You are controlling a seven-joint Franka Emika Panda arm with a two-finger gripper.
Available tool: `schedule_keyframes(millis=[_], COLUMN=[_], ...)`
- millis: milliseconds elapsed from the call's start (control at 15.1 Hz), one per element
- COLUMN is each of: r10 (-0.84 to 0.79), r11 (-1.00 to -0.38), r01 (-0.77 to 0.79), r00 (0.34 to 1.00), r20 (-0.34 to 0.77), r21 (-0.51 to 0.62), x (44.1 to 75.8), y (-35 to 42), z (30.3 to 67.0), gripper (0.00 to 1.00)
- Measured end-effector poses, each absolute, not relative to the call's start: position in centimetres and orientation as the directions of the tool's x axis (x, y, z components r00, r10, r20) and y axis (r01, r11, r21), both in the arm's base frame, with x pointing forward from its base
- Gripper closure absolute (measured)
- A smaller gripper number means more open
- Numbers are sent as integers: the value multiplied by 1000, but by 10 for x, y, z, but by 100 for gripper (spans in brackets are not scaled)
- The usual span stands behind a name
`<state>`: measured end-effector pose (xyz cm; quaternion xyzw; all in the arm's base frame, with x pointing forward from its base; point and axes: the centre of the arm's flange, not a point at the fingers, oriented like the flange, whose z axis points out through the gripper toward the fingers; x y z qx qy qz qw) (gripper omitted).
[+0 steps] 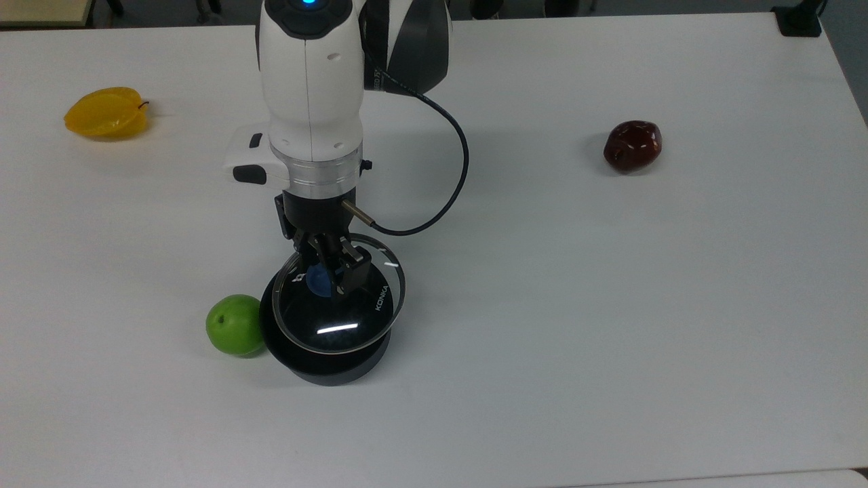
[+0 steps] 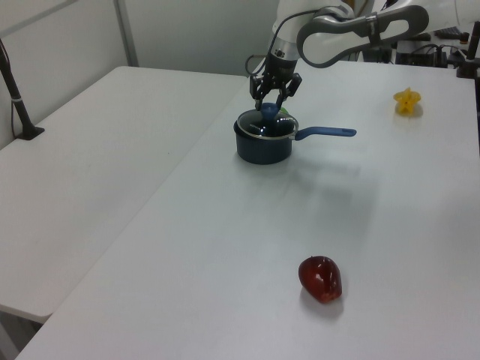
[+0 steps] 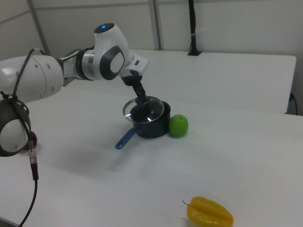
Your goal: Close lid
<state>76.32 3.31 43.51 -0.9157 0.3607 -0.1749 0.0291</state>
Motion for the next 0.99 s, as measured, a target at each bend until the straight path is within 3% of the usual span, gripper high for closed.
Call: schedule_keyframes(millis=[992], r10=[-678], r11=[-729], r01=[-656], r00=[651], r20=[341], r21=[-195], x=[774], y=[28], z=[422], gripper=[39])
